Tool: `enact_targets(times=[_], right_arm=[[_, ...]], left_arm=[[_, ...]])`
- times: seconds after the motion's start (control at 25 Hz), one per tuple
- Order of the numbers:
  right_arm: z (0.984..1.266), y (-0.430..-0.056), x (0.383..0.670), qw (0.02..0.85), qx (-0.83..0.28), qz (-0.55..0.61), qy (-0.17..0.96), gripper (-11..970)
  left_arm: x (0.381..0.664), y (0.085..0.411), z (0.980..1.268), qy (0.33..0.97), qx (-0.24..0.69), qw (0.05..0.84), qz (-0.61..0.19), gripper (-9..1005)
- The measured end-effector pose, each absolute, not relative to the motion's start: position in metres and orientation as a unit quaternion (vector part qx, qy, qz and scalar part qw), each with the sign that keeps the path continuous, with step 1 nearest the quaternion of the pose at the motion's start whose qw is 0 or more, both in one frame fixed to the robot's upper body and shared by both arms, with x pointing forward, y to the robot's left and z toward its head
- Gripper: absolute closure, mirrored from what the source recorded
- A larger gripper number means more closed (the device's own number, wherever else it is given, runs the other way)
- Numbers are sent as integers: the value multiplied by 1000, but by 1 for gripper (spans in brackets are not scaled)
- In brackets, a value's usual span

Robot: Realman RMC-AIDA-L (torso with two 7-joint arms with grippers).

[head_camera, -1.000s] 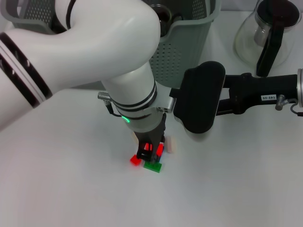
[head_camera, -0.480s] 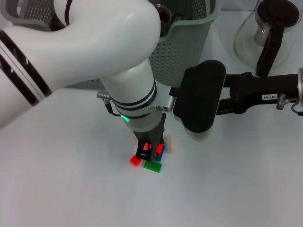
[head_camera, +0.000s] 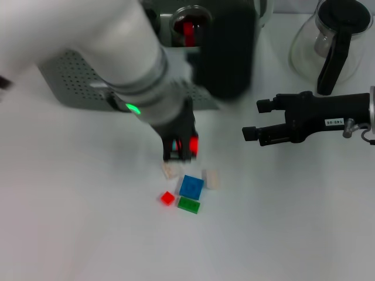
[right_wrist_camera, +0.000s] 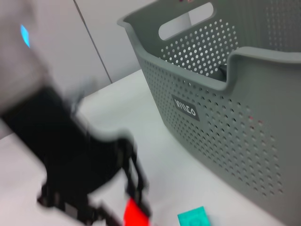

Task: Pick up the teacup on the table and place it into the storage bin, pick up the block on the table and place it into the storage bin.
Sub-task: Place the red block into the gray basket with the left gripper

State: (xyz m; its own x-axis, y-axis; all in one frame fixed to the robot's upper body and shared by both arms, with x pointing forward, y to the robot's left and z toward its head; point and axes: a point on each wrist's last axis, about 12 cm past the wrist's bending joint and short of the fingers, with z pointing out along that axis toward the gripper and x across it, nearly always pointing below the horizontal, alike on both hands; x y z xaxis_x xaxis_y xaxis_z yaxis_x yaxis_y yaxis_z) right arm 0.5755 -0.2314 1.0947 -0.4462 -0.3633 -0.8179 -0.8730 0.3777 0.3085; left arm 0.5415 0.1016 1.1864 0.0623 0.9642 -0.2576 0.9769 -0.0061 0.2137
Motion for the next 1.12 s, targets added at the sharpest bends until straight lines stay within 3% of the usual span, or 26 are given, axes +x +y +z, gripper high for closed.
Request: enact_targets(times=[0.24, 0.52, 0.72, 1.12], right_arm=[[1094, -232, 573, 330, -403, 387, 761, 19], [1095, -234, 572, 322, -402, 396, 760, 19], [1096, -234, 571, 319, -401, 398, 761, 18], [1097, -236, 571, 314, -401, 400, 762, 19]], left_arm=[[567, 176, 1233, 792, 527, 306, -38, 677], [572, 254, 1282, 813, 376, 428, -117, 665], [587, 270, 1282, 810, 360, 433, -162, 656], [628, 265, 1266, 826, 339, 419, -165, 639]])
